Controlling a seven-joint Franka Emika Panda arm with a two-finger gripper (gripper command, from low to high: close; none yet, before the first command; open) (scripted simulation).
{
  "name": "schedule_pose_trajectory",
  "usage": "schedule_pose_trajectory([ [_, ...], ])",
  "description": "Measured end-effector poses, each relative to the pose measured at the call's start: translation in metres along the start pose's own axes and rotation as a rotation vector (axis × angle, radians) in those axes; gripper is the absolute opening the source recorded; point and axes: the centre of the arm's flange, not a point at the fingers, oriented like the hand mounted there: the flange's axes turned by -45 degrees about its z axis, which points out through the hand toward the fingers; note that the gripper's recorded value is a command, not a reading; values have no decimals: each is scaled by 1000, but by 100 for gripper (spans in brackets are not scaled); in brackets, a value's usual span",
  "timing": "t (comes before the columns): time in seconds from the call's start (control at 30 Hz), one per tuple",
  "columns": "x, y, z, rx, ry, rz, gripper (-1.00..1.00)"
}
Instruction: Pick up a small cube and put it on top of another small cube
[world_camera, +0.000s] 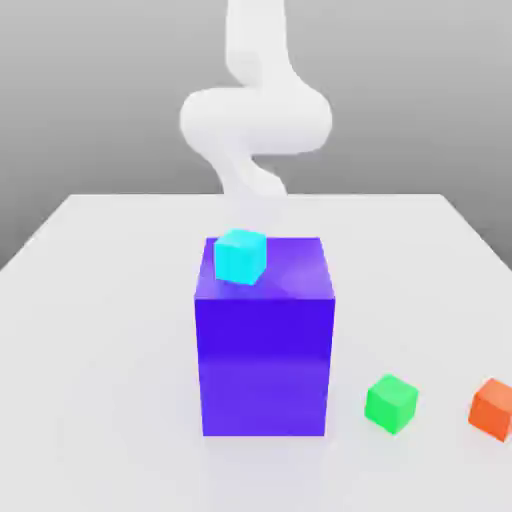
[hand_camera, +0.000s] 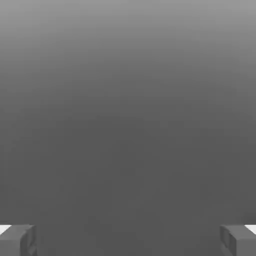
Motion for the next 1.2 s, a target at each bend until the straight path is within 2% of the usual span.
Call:
schedule_pose_trajectory([
  [0.27,9,-66,123,48,-176,-137,0],
  [0.53,-22,-145,241,104,-344,-282,0],
  [0.83,-105,-239,360,174,-529,-449,0],
  [1.1,-219,-315,445,239,-693,-593,0],
  [1.2,-257,-323,479,246,-713,-609,0],
])
